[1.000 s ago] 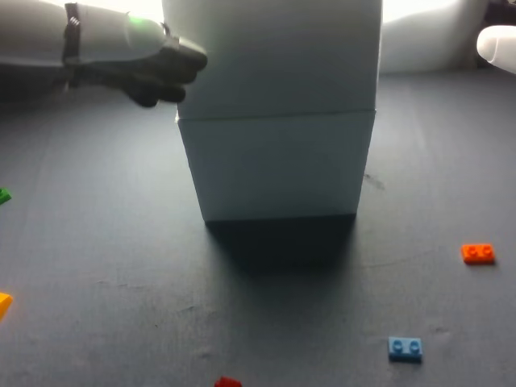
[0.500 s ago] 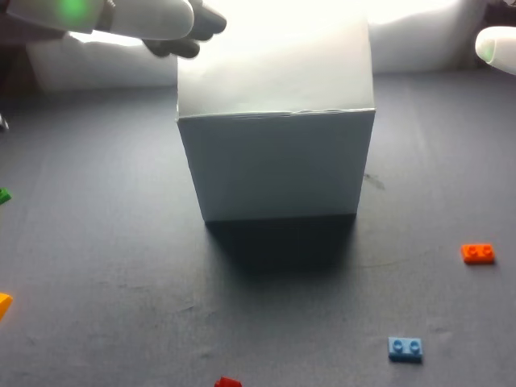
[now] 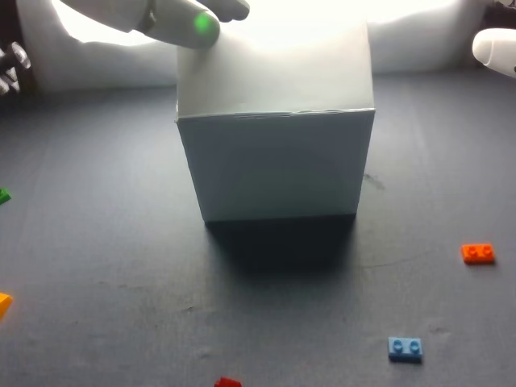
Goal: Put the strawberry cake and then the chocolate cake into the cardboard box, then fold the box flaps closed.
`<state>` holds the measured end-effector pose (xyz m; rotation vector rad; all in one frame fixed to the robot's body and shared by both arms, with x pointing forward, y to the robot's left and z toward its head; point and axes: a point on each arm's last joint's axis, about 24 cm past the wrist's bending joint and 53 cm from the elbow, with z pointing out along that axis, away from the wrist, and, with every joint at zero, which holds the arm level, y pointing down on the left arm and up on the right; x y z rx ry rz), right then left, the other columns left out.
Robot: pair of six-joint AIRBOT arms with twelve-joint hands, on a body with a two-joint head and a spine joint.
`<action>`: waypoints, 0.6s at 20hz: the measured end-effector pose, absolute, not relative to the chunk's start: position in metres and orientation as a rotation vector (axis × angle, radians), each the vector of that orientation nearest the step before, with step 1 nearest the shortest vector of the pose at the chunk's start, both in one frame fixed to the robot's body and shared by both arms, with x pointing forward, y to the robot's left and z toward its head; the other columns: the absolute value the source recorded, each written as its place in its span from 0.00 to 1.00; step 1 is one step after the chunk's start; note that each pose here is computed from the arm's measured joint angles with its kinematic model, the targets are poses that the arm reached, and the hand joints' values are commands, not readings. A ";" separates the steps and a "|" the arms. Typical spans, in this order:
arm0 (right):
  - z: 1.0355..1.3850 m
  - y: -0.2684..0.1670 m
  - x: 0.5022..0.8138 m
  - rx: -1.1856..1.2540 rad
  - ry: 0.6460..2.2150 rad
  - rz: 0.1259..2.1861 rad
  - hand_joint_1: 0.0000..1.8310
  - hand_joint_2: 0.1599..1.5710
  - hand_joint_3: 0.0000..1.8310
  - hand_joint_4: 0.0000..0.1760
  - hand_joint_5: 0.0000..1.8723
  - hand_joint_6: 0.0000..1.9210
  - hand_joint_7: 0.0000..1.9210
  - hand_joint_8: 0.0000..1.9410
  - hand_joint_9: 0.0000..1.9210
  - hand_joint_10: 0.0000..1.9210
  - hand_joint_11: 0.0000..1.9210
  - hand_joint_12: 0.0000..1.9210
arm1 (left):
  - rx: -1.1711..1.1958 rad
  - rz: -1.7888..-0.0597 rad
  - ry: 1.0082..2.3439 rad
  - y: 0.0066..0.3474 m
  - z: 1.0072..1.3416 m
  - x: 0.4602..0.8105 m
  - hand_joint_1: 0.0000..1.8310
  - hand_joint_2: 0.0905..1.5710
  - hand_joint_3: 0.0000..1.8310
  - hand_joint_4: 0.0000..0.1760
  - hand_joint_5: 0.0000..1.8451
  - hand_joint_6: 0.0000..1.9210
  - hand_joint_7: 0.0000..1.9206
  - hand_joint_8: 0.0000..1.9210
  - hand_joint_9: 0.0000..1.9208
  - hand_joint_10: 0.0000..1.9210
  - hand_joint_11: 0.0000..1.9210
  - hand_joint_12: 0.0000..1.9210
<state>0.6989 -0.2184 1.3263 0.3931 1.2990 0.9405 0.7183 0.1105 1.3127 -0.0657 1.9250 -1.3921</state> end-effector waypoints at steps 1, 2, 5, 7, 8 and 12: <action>1.326 -0.218 0.699 0.392 1.299 0.940 0.00 0.79 0.00 0.00 0.18 0.00 0.21 0.00 0.21 0.00 0.00 0.50 | -0.041 -1.386 1.919 0.106 1.314 0.722 0.14 0.77 0.00 0.00 0.25 0.00 0.21 0.00 0.24 0.00 0.00 0.66; 1.327 -0.218 0.699 0.390 1.298 0.940 0.00 0.79 0.00 0.00 0.17 0.00 0.20 0.00 0.20 0.00 0.00 0.49 | -0.023 -1.383 1.911 0.103 1.316 0.725 0.15 0.77 0.00 0.02 0.26 0.01 0.22 0.00 0.25 0.00 0.00 0.66; 1.326 -0.218 0.699 0.392 1.298 0.940 0.00 0.79 0.00 0.00 0.18 0.00 0.21 0.00 0.22 0.01 0.00 0.51 | 0.009 -1.390 1.910 0.091 1.314 0.731 0.12 0.77 0.00 0.05 0.25 0.01 0.21 0.00 0.24 0.00 0.00 0.66; 1.327 -0.218 0.699 0.391 1.298 0.940 0.00 0.79 0.00 0.00 0.18 0.00 0.22 0.01 0.22 0.01 0.00 0.51 | 0.015 -1.391 1.934 0.087 1.302 0.731 0.11 0.78 0.00 0.04 0.25 0.00 0.21 0.00 0.24 0.00 0.00 0.65; 1.327 -0.218 0.699 0.389 1.298 0.940 0.00 0.79 0.00 0.00 0.18 0.00 0.22 0.00 0.22 0.00 0.00 0.50 | 0.010 -1.393 1.954 0.086 1.291 0.730 0.12 0.78 0.00 0.03 0.25 0.00 0.21 0.00 0.24 0.00 0.00 0.65; 1.327 -0.218 0.699 0.388 1.298 0.940 0.00 0.80 0.00 0.00 0.19 0.00 0.21 0.00 0.21 0.00 0.00 0.50 | -0.022 -1.411 1.985 0.082 1.272 0.729 0.12 0.78 0.00 0.01 0.26 0.00 0.22 0.00 0.24 0.00 0.00 0.67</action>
